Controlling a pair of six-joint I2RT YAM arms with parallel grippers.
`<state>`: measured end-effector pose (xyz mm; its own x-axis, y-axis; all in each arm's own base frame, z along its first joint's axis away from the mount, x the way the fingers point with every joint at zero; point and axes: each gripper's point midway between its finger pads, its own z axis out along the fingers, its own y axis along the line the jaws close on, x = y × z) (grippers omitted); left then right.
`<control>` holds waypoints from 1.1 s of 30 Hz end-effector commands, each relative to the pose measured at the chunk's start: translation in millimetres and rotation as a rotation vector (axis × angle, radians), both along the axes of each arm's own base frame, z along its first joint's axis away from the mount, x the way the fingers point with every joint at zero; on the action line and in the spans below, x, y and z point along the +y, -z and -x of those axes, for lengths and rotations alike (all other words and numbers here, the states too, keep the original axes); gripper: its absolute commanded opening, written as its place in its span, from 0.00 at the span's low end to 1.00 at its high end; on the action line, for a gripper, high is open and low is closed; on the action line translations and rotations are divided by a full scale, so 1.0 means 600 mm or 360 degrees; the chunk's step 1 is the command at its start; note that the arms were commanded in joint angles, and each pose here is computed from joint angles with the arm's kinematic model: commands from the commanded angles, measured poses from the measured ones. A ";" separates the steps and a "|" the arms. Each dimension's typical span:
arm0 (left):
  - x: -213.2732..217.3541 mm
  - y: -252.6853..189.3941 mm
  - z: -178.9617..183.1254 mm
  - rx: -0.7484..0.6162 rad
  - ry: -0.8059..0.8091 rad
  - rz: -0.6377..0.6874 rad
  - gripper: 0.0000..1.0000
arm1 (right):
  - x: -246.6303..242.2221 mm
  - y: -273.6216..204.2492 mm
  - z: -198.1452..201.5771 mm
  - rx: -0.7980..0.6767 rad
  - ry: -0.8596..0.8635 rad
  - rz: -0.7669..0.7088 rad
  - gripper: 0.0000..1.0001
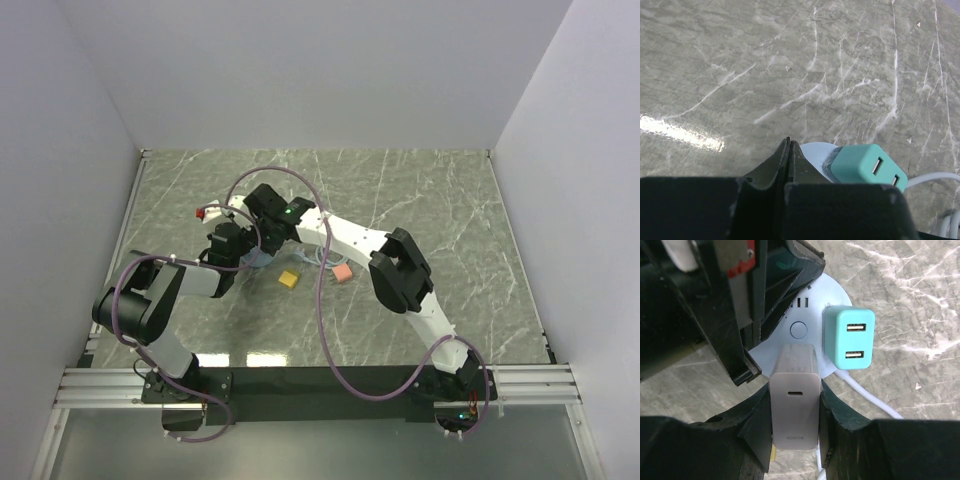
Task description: Insert the plug
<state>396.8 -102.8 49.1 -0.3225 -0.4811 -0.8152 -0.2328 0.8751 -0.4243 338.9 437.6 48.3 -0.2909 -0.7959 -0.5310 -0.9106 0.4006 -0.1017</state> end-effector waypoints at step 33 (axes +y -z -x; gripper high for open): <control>-0.063 0.068 0.069 0.0288 0.0280 0.0015 0.00 | -0.224 0.395 0.266 0.0892 -0.0040 0.0925 0.00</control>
